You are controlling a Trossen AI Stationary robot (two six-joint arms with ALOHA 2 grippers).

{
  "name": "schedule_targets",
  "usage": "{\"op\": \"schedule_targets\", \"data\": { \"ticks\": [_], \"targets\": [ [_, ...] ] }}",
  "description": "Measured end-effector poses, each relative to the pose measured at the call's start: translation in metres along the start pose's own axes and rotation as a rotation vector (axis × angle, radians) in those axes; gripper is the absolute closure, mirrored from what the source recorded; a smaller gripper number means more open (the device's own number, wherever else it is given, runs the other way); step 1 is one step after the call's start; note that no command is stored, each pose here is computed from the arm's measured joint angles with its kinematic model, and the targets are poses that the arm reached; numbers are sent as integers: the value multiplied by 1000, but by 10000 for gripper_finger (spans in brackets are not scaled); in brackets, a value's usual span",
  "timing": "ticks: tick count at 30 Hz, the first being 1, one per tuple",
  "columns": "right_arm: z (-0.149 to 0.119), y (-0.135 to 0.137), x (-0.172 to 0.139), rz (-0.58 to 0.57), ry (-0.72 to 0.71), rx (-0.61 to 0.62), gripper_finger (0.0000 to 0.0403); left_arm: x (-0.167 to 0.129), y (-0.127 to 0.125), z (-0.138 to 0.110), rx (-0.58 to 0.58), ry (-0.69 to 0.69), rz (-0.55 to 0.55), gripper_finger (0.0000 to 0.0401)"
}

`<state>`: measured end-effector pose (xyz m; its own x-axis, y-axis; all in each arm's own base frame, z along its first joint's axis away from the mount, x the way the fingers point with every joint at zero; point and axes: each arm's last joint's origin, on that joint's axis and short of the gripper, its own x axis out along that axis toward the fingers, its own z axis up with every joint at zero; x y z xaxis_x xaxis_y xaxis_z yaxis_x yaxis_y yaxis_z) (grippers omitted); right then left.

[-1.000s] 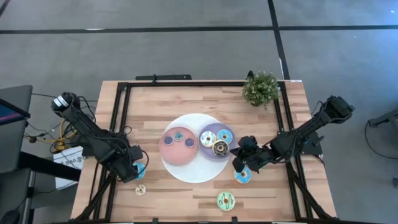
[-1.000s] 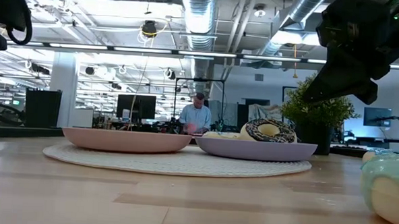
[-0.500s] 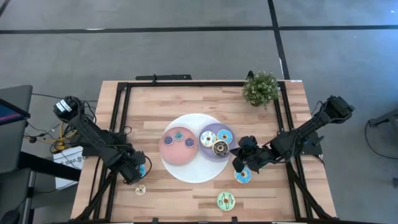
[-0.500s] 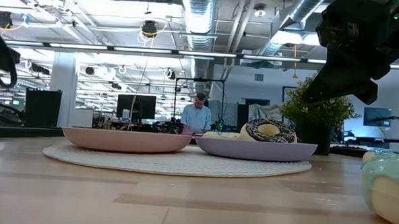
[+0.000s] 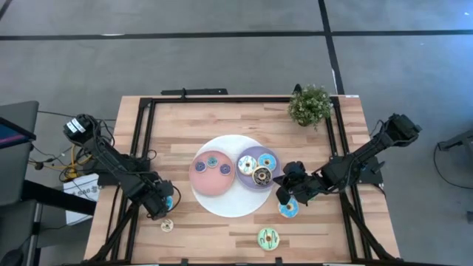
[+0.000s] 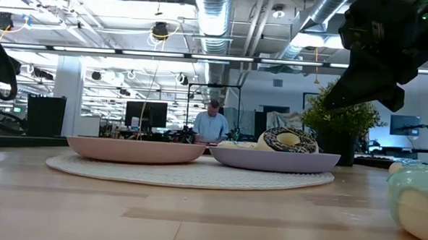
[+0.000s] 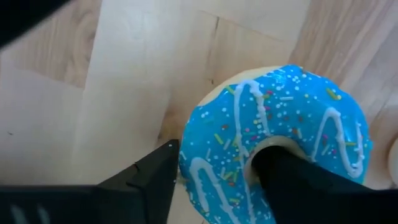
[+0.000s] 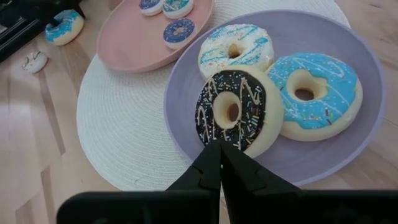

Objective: Pick & Place donuts
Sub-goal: Put the left big blue donut on the violet plate

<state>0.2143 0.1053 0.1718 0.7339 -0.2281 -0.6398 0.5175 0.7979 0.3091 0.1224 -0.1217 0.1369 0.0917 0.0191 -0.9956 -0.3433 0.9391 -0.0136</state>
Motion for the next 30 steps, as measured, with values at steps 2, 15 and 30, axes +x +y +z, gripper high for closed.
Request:
{"op": "schedule_targets", "data": {
  "ticks": [2,15,30],
  "targets": [
    [0,0,0,1,-1,1,401,0,0,0,0,1,-5,215],
    [1,2,0,18,-11,8,401,-38,-10,16,-74,-200,-44,269],
    [-16,5,-28,51,19,-212,402,-112,6,103,-109,-556,-120,271]
  ]
}}
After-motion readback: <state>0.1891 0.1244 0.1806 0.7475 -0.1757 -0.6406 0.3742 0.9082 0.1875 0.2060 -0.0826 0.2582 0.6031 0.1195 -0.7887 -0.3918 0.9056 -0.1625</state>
